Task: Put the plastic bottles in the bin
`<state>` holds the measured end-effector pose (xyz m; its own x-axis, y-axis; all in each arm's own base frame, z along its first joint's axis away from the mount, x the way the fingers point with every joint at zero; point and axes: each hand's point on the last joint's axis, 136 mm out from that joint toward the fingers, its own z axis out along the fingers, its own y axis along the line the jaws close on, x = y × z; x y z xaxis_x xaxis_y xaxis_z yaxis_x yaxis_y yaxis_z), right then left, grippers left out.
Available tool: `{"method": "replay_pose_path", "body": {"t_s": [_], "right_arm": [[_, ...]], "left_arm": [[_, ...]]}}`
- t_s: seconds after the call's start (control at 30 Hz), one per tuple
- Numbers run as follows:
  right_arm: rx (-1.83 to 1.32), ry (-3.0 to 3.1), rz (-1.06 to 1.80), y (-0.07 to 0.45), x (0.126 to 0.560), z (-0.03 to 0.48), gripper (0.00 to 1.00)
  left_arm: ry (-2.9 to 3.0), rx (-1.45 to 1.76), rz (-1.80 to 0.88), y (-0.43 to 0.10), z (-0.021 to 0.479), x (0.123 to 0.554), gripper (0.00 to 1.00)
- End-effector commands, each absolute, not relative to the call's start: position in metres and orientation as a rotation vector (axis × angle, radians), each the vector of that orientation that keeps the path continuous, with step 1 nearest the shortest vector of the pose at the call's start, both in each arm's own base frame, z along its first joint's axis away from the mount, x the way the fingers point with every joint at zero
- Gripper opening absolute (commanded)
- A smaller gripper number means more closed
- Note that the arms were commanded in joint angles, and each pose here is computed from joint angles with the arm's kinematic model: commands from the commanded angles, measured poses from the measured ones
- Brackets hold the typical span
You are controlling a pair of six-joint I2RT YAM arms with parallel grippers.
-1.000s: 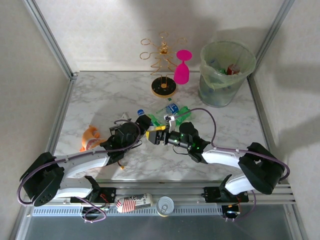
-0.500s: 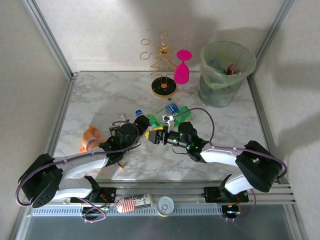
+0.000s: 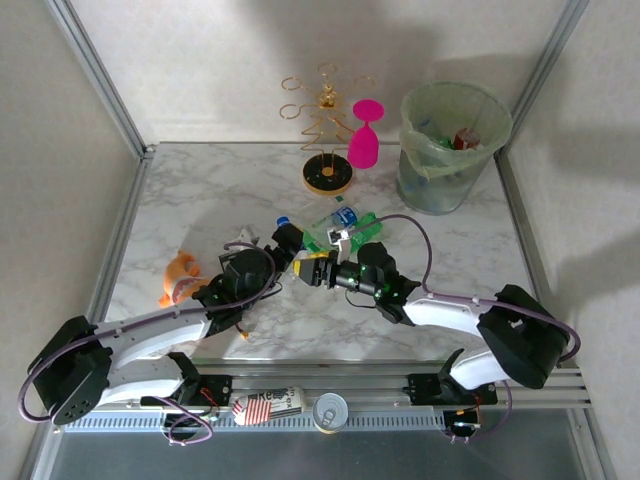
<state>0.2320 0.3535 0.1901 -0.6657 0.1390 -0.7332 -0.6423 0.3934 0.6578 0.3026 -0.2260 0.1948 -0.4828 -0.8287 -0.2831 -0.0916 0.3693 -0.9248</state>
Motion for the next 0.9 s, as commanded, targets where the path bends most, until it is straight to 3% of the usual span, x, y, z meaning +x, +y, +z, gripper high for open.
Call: {"method": "replay_pose_path", "body": {"t_s": [0.0,0.4,0.87], "right_arm": [[-0.407,1.894,1.319,0.343,0.236,0.196,0.54],[-0.306,1.872,1.131,0.282,0.275,0.226,0.54],[-0.127,1.692,0.729,0.159,0.370,0.364,0.54]], "left_arm": [[1.780,-0.785,-1.164,-0.218,0.214,0.303,1.00],[1.707,-0.815,-1.017,-0.150,0.219,0.312,1.00],[1.827,-0.789,-0.967,-0.143,0.172,0.310,0.99]]}}
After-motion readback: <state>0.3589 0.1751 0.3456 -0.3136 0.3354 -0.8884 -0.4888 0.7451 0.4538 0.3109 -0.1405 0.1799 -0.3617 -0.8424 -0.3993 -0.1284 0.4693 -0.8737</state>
